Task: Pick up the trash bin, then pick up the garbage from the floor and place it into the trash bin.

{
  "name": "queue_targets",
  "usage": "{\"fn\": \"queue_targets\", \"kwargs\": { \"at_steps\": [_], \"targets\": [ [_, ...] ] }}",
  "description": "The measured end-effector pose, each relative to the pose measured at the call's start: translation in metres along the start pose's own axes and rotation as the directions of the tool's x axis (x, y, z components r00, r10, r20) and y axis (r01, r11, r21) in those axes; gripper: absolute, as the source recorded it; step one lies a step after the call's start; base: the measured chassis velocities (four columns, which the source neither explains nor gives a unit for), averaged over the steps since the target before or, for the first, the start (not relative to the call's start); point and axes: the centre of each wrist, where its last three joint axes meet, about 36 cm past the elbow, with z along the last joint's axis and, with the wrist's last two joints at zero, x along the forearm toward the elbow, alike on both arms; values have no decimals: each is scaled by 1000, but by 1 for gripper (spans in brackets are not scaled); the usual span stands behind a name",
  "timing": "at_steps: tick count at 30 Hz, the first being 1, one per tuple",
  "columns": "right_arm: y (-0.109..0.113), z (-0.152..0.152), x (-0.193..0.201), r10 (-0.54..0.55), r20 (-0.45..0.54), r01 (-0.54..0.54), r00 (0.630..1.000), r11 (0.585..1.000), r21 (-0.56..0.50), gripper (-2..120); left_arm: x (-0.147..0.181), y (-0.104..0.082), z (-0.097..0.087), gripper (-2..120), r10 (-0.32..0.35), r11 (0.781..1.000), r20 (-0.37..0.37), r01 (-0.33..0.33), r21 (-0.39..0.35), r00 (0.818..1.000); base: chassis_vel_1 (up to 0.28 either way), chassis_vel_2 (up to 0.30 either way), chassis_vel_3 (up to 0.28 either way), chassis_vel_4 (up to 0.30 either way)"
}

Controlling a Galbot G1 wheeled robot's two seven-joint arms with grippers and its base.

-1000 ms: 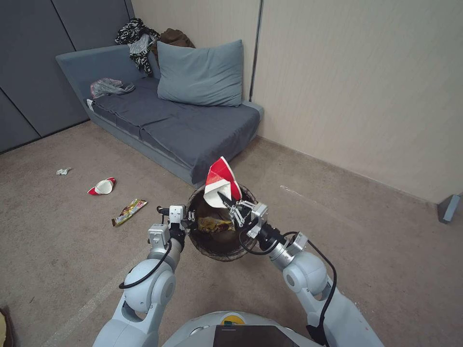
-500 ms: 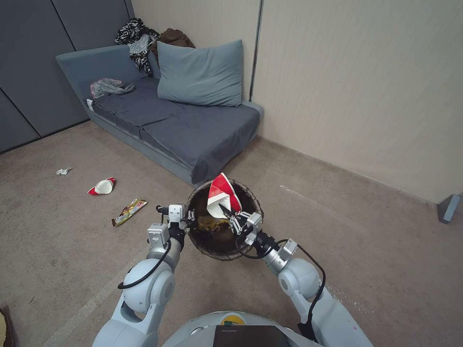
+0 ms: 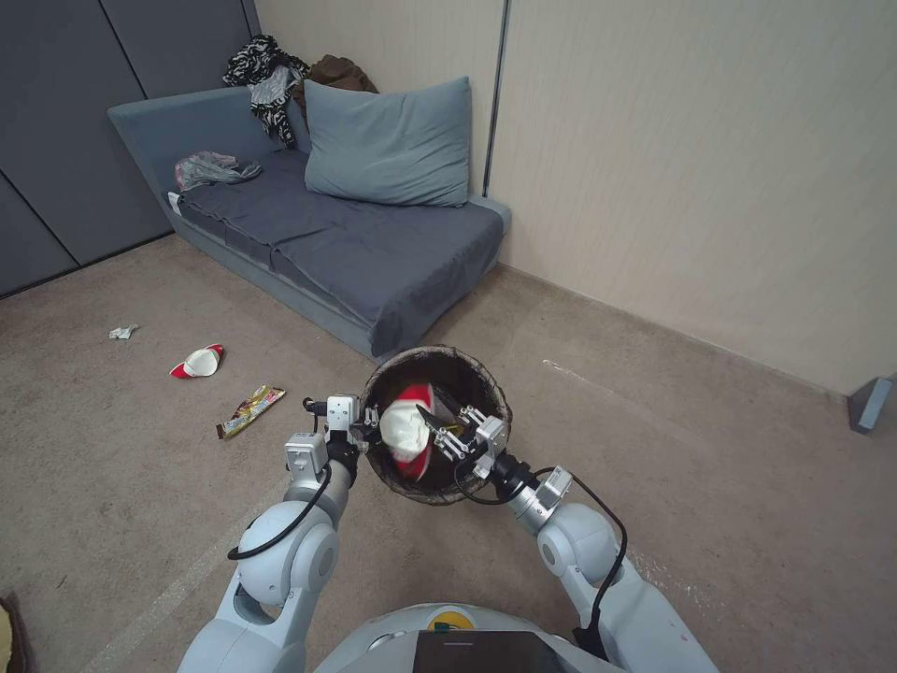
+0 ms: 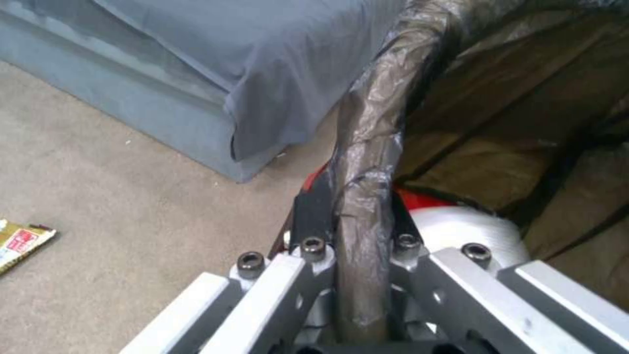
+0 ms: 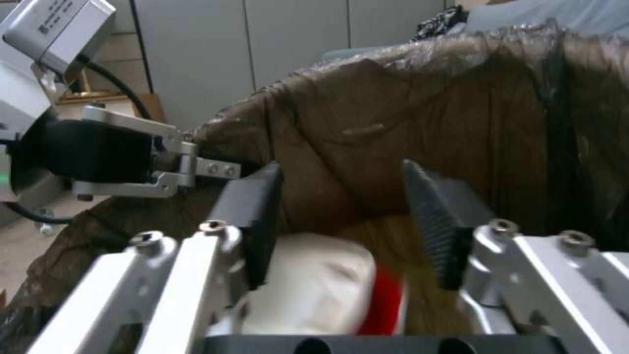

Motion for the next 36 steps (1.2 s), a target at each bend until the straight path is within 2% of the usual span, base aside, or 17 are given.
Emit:
{"fn": "queue_targets", "kwargs": {
  "at_steps": [1, 8, 9, 13, 22, 23, 25, 26, 27, 28, 29, 30, 31, 32, 33, 34, 36],
  "targets": [
    [0, 0, 0, 0, 0, 0, 1000, 1000, 0, 49, 0, 0, 0, 0, 0, 1000, 0, 0, 0, 1000, 0, 0, 0, 0],
    [1, 0, 2, -1, -2, 1, 1000, 1000, 4, 76, 1, 1, -1, 0, -1, 1000, 4, 1, 1, 1000, 0, 0, 0, 0],
    [1, 0, 2, -1, -2, 1, 1000, 1000, 4, 76, 1, 1, -1, 0, -1, 1000, 4, 1, 1, 1000, 0, 0, 0, 0],
    [3, -9, 1, -7, 26, 7, 1000, 1000, 25, 95, 1, 1, -2, 0, -3, 1000, 5, 3, 0, 1000, 0, 0, 0, 0],
    [6, -44, -2, 36, 124, -46, 992, 995, 85, 100, 1, 3, -1, 0, -12, 1000, 12, 12, -6, 1000, 0, 0, 0, 0],
    [8, -62, -2, 85, 176, -106, 981, 988, 114, 100, 1, 3, -1, 0, -15, 1000, 14, 15, -8, 1000, 0, 0, 0, 0],
    [11, -83, 0, 175, 218, -208, 960, 969, 136, 100, 1, 4, -1, 0, -18, 1000, 18, 18, -7, 1000, 0, 0, 0, 0],
    [13, -96, 4, 272, 230, -310, 934, 939, 150, 100, 0, 5, -1, 0, -24, 1000, 22, 24, -7, 999, 0, 0, 0, 0],
    [13, -96, 4, 272, 230, -310, 934, 939, 150, 100, 0, 5, -1, 0, -24, 1000, 22, 24, -7, 999, 0, 0, 0, 0],
    [13, -99, 6, 325, 237, -366, 916, 918, 155, 100, 0, 6, -1, 0, -28, 1000, 24, 28, -8, 999, 0, 0, 0, 0],
    [12, -101, 11, 418, 243, -462, 875, 872, 163, 100, 0, 6, 0, 0, -35, 999, 29, 35, -11, 999, 0, 0, 0, 0],
    [11, -101, 14, 454, 243, -498, 857, 851, 166, 100, 0, 7, 1, 0, -37, 999, 31, 37, -13, 999, 0, 0, 0, 0],
    [11, -101, 14, 454, 243, -498, 857, 851, 166, 100, 0, 7, 1, 0, -37, 999, 31, 37, -13, 999, 0, 0, 0, 0],
    [10, -99, 17, 492, 241, -536, 836, 827, 169, 100, -1, 7, 1, 0, -39, 999, 34, 40, -14, 999, 0, 0, 0, 0],
    [7, -87, 29, 586, 217, -622, 781, 764, 175, 100, -1, 10, 1, 0, -47, 999, 43, 48, -12, 998, 0, 0, 0, 0],
    [7, -87, 29, 586, 217, -622, 781, 764, 175, 100, -1, 10, 1, 0, -47, 999, 43, 48, -12, 998, 0, 0, 0, 0],
    [3, -70, 47, 647, 182, -672, 740, 713, 199, 100, -1, 13, 2, 0, -58, 998, 47, 59, -7, 997, 0, 0, 0, 0]
  ]
}}
